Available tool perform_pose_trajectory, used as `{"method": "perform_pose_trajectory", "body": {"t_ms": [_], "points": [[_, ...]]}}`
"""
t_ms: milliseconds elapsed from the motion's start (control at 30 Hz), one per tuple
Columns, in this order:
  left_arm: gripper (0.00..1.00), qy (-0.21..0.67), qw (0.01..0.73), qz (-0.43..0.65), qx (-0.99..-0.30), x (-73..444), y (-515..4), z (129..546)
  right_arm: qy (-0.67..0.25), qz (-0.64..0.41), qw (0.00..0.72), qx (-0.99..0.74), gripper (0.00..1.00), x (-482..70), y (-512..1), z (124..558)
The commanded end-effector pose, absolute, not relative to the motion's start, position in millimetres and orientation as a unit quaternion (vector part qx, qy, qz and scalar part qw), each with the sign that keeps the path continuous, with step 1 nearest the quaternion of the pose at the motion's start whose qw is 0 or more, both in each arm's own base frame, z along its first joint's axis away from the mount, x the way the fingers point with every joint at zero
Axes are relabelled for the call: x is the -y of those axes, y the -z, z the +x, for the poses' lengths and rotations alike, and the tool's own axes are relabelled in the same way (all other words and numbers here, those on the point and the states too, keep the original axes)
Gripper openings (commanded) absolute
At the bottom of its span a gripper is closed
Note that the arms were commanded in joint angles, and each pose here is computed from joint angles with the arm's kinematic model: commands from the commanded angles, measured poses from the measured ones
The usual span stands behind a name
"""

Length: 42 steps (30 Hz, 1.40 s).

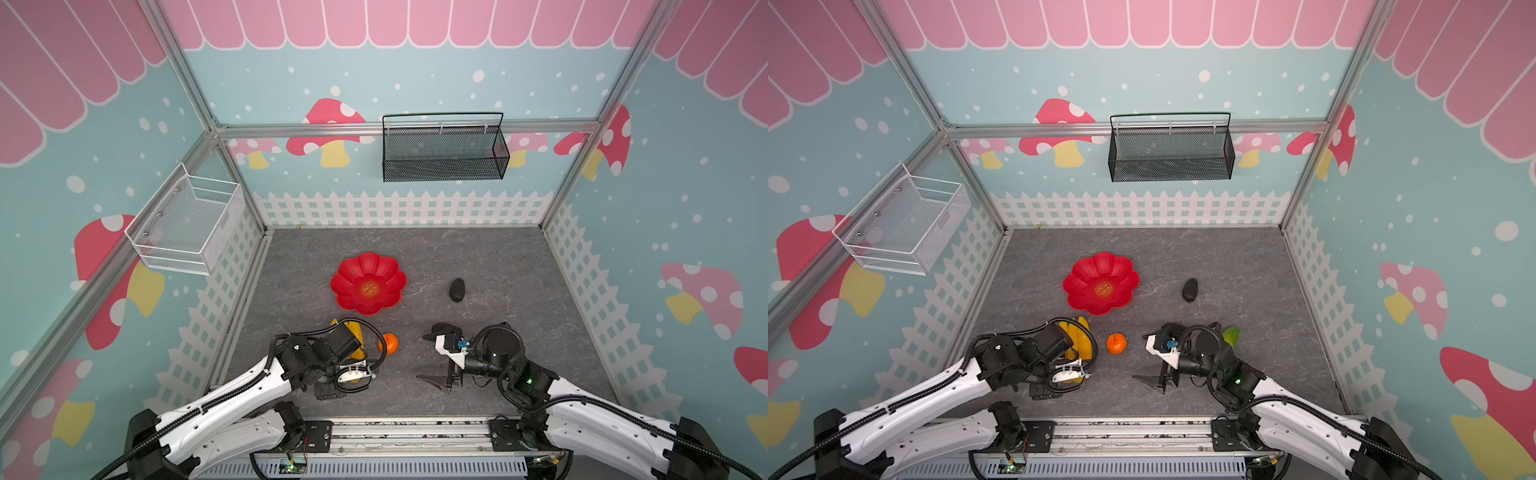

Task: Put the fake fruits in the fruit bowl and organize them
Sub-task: 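Lift the bananas with the left gripper and lower them into the red bowl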

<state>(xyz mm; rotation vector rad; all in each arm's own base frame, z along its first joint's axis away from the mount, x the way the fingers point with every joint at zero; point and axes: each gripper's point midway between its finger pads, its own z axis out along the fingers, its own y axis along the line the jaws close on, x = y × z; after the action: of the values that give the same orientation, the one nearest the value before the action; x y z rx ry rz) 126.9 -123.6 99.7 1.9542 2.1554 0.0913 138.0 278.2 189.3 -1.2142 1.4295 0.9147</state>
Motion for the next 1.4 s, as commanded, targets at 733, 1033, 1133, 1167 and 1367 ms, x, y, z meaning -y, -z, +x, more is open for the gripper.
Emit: {"method": "perform_pose_trajectory", "body": {"t_ms": [733, 1033, 1133, 1167, 1367], "points": [[0.00, 0.009, 0.070, 0.685, -0.725, 121, -176, 103, -0.307, -0.435, 0.575, -0.621, 0.98, -260, -208, 171], [0.00, -0.022, 0.138, 0.711, -0.689, 156, -205, 179, -0.239, -0.338, 0.610, -0.676, 0.98, -230, -205, 206], [0.00, 0.004, 0.140, 0.688, -0.713, 166, -204, 223, -0.241, -0.331, 0.611, -0.678, 0.98, -227, -203, 206], [0.00, 0.004, 0.135, 0.686, -0.715, 169, -204, 235, -0.242, -0.330, 0.611, -0.678, 0.98, -227, -202, 206], [0.00, -0.017, 0.112, 0.682, -0.723, 186, -190, 290, -0.240, -0.327, 0.611, -0.680, 0.98, -226, -200, 208]]}}
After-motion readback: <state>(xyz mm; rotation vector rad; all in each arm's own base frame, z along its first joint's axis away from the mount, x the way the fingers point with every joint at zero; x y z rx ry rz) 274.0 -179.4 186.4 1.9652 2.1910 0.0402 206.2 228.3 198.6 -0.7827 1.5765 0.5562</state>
